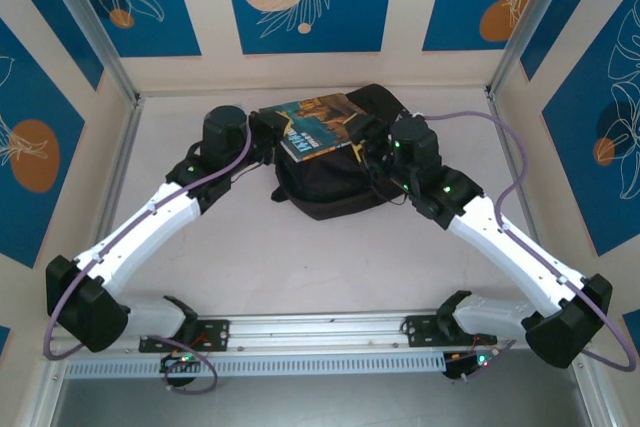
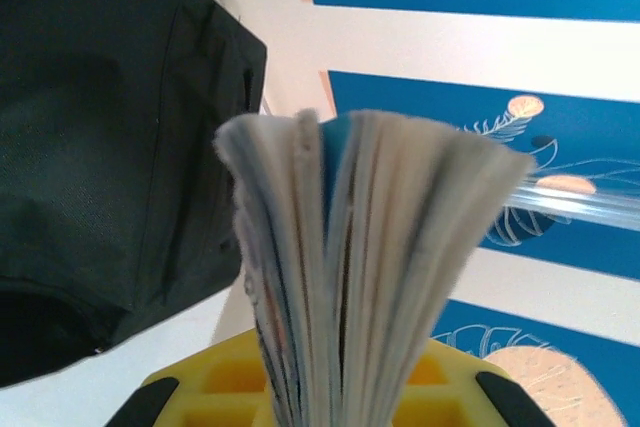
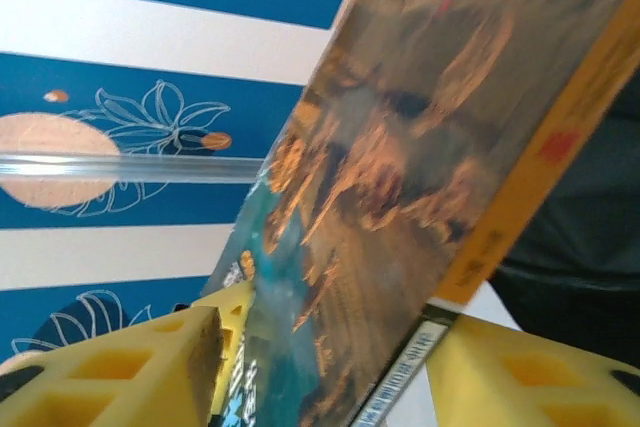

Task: Pack the student bag
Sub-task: Pass the book.

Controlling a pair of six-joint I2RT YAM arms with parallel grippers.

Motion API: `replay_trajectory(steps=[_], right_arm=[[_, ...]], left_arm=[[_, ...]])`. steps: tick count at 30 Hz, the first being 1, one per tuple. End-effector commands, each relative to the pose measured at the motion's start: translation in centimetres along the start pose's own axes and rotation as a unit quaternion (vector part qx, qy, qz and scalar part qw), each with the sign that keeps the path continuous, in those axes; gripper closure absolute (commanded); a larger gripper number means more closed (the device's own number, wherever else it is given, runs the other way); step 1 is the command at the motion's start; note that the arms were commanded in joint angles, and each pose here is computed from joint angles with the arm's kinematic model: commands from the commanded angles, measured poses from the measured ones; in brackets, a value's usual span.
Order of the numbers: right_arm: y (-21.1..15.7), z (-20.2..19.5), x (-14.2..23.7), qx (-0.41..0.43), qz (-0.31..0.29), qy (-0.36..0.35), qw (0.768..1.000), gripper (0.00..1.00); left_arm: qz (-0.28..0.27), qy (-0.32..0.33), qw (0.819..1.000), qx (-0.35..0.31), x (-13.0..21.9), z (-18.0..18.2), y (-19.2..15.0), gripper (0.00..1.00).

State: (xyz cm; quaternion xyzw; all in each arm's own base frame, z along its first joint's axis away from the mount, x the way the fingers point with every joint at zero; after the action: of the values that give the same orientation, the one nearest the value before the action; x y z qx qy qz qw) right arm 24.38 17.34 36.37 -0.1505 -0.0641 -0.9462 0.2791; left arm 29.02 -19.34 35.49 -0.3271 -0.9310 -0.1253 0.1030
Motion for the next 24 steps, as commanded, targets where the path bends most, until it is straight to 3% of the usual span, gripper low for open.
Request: replay_trajectory(steps=[1,6,10,12,15,20,24], right_arm=[[1.2,-1.3,2.9,0.080,0.009,-0.022,0.996,0.36],[3.6,-3.3,5.6,0.154,0.087,-0.034,0.984,0.37],[4.9,-3.7,6.2,0.175,0.184,0.005,0.967,0.30],[5.0,-3.7,5.9,0.182,0.225,0.024,0.957,0.21],[4.6,-3.6,4.9,0.178,0.282,0.051,0.941,0.17],[4.1,-3.4,4.3,0.164,0.333,0.119,0.921,0.17],[3.7,-3.3,4.2,0.140,0.365,0.167,0.905,0.22]], left_arm=[[-0.008,-0.054,0.994,-0.096,2.7,-2.8,0.5,1.00],[0.023,-0.099,0.960,-0.262,5.7,-4.7,-0.1,1.00],[0.062,-0.174,0.924,-0.334,7.2,-5.5,-1.1,1.00],[0.090,-0.207,0.911,-0.345,7.5,-5.8,-1.6,1.00],[0.127,-0.249,0.896,-0.345,7.6,-6.1,-2.4,1.00],[0.146,-0.277,0.885,-0.345,8.2,-6.4,-2.8,1.00],[0.164,-0.289,0.882,-0.334,8.2,-6.3,-3.1,1.00]])
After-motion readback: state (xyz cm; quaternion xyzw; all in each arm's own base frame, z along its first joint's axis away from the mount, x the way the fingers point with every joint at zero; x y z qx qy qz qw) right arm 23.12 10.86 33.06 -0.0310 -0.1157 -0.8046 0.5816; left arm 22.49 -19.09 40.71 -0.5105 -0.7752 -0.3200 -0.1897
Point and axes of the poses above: each hand's point on the last joint's axis, 136 mm out from that joint toward the fingers, its own x axis back along the fingers, its own z axis along the line the jaws close on, y = z × x, the point moved 9 cm from there along x, back along the fingers, and after that the axes turned 11 degrees about -x, right-handed, at the moved point
